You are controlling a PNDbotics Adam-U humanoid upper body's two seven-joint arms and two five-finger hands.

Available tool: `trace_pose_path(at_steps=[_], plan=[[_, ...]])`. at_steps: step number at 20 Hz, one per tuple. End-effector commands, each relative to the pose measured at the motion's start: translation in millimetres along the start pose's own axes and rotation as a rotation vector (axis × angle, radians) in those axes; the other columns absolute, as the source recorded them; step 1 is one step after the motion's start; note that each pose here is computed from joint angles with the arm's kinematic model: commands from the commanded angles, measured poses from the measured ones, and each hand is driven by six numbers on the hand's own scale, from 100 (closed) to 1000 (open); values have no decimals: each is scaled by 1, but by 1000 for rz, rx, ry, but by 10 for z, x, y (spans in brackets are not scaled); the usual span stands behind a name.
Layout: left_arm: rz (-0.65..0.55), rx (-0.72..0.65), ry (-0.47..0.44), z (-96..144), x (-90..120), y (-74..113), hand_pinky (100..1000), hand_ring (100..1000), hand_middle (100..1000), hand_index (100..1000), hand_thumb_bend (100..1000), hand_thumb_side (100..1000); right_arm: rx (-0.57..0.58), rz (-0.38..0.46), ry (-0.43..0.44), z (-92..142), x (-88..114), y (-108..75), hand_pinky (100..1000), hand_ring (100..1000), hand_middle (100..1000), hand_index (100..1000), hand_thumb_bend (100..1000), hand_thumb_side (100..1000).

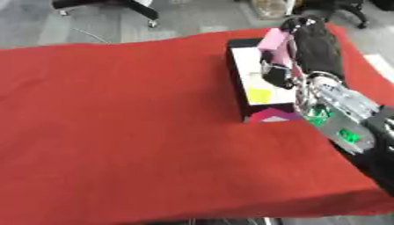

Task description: Pick up the objects with one hand, pass them to the other hand, and then place them into the box on the other side of the table.

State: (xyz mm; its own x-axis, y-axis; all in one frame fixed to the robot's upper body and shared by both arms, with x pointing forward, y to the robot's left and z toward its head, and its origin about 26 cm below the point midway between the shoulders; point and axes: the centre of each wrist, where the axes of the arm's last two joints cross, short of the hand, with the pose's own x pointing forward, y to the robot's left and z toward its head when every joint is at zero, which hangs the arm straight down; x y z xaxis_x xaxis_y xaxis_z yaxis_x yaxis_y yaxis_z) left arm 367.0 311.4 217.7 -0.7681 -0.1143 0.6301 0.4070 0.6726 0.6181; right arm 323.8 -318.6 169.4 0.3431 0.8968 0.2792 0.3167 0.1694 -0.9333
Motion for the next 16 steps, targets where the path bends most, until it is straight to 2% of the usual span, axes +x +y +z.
trace_pose_path(at_steps=[1,4,7,9,12,14,16], plan=[[-17,48,-48,-20,197,38,784,621,672,817,100,773,-59,-2,244,-250,-327,69,683,1000,656,871,475,507],[-4,81,-67,-11,269,-27,783,621,671,818,100,769,-54,-23,316,-274,-441,169,751,1000,789,924,569,560],[0,113,-62,37,312,-62,781,618,667,817,100,769,-131,-23,312,-242,-429,146,761,1000,822,931,573,569],[2,138,-49,81,322,-74,779,616,664,816,100,769,-216,-28,272,-173,-360,63,751,1000,811,924,565,552],[13,192,-27,156,321,-97,776,615,662,814,100,769,-379,-53,168,40,-198,-148,749,1000,809,917,527,545],[24,238,-11,205,314,-121,774,617,664,814,100,767,-479,-88,85,239,-68,-320,749,1000,806,914,482,526],[37,291,4,243,308,-160,773,620,668,814,100,769,-557,-96,40,360,-10,-350,740,999,784,907,395,481]])
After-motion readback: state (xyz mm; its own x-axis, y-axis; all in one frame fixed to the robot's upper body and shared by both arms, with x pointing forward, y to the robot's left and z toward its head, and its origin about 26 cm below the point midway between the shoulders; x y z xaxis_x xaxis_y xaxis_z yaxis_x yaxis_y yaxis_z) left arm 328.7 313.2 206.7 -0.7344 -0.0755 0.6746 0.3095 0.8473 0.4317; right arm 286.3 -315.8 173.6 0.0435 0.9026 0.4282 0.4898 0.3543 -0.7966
